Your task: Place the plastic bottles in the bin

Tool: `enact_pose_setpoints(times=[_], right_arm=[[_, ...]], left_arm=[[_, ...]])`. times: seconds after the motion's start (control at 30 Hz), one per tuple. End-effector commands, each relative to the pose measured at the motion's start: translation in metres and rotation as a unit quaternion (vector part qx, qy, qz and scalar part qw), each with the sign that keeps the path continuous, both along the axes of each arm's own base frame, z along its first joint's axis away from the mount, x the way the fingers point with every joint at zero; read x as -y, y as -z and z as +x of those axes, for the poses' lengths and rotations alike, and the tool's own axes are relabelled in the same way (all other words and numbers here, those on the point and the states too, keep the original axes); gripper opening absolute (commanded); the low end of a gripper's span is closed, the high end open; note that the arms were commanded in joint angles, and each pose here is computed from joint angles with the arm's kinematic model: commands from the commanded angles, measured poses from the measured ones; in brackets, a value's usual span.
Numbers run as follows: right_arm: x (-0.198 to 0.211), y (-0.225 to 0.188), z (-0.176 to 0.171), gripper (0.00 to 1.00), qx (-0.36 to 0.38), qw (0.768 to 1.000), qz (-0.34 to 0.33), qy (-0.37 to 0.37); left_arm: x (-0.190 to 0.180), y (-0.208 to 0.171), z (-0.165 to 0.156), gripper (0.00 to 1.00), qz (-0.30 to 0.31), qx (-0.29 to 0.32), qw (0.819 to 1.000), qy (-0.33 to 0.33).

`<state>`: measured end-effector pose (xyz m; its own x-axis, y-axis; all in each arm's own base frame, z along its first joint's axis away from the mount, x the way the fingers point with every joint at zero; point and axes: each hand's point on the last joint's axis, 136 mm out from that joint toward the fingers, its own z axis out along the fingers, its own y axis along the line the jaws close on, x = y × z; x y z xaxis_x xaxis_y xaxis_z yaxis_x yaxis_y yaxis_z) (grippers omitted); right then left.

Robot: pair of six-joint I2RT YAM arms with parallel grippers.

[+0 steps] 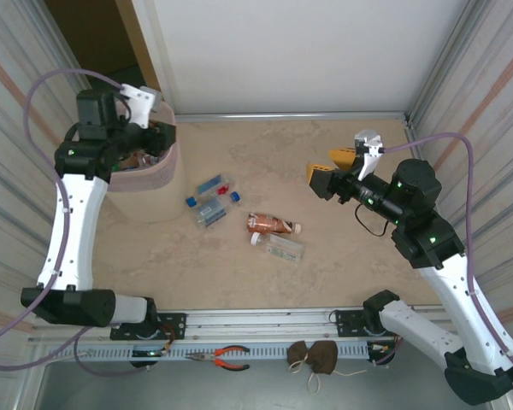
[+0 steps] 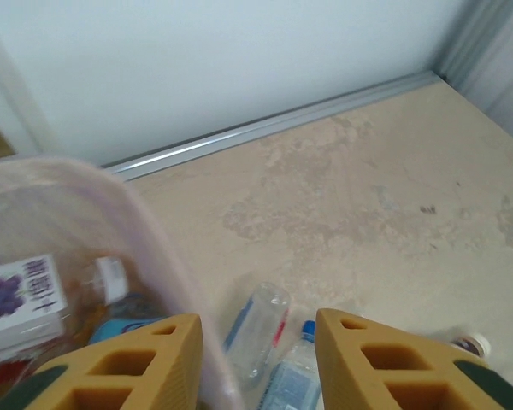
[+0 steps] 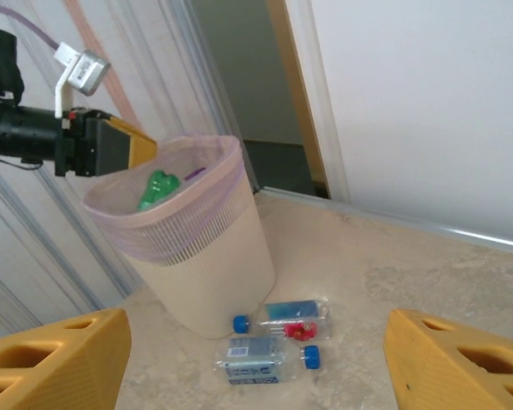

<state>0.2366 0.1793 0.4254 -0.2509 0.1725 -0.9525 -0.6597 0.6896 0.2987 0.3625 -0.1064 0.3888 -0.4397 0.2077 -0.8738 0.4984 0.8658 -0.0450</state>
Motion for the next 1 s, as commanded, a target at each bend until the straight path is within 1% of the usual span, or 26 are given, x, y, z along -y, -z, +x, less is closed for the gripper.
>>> enact_pose_setpoints(times=[0.0,0.2,0.37,0.47,0.7,0.97], right_arm=[[0.004,-0.016,-0.003,0.76,0.008,1.000,0.016,0.006],[0.006,-0.017,-0.004,0.76,0.009,1.000,0.014,0.009],[0.006,-0.015,-0.005,0.76,0.007,1.000,0.012,0.010],[0.008,-0.015,-0.007,0.76,0.007,1.000,0.012,0.012],[0.012,-0.014,-0.010,0.76,0.007,1.000,0.009,0.018],[0.015,-0.012,-0.012,0.76,0.006,1.000,0.007,0.023]], left_arm=[[0.018,-0.002,-0.014,0.39,0.062,0.017,0.998,0.023],[0.070,0.023,-0.025,0.40,0.124,0.011,0.989,0.076],[0.116,0.068,-0.024,0.41,0.182,-0.024,0.975,0.127],[0.135,0.101,-0.017,0.42,0.214,-0.052,0.965,0.146],[0.157,0.182,0.006,0.46,0.275,-0.120,0.939,0.168],[0.158,0.259,0.033,0.48,0.354,-0.183,0.903,0.161]])
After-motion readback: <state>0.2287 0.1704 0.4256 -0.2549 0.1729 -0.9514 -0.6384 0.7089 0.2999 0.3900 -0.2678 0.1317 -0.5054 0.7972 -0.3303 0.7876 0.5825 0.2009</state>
